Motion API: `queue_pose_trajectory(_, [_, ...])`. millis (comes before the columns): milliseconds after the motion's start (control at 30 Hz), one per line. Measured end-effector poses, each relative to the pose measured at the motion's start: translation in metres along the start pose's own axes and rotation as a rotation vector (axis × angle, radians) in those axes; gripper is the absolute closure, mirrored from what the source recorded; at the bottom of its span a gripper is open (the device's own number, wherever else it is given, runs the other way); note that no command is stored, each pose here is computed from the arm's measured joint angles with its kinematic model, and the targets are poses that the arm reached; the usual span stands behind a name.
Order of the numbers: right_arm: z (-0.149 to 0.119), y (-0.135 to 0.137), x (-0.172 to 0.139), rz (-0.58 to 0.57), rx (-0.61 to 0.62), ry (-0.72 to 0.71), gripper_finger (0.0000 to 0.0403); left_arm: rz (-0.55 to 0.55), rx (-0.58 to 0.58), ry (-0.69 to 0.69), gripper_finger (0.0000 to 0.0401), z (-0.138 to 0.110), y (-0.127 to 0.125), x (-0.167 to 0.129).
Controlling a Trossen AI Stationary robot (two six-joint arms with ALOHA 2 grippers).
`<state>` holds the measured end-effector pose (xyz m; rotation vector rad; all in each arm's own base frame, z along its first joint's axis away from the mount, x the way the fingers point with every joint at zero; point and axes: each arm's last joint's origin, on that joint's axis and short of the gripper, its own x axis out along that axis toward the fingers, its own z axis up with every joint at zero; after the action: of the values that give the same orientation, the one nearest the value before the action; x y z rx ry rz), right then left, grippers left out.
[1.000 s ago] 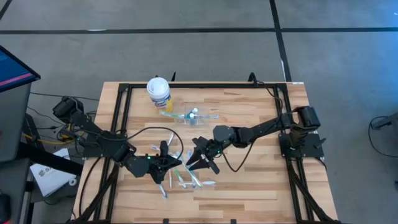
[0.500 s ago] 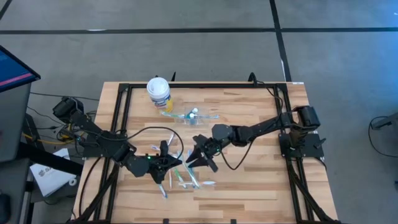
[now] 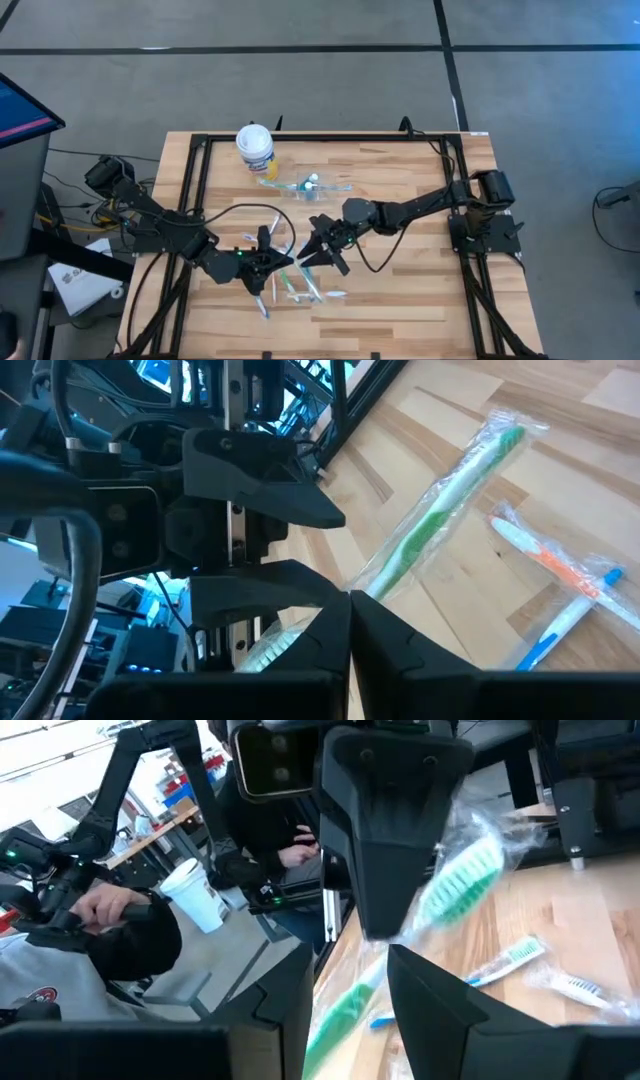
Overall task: Pick & Place toothbrushing station
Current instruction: Put the green toothbrush into the transparent organizer
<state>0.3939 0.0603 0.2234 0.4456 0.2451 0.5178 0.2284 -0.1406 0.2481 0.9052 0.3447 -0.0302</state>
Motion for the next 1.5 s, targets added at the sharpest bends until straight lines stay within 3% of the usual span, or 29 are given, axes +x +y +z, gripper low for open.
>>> queue_pose_trajectory(533, [-0.005, -0.0057, -0.0006, -0.071, 0.025, 0.059, 0.0281, 0.006, -0.009, -0.008, 0.0401, 0.0008, 0.0006, 0.0])
queue_pose_trajectory(1100, [-0.0024, -0.0009, 0.0009, -0.026, 0.016, 0.033, 0.0279, 0.005, -0.012, -0.008, 0.0401, 0.0009, 0.0006, 0.0])
queue_pose_trajectory(1500, [-0.0022, -0.0014, 0.0009, -0.044, 0.026, 0.025, 0.0208, 0.006, -0.012, -0.008, 0.0401, 0.0009, 0.0006, 0.0])
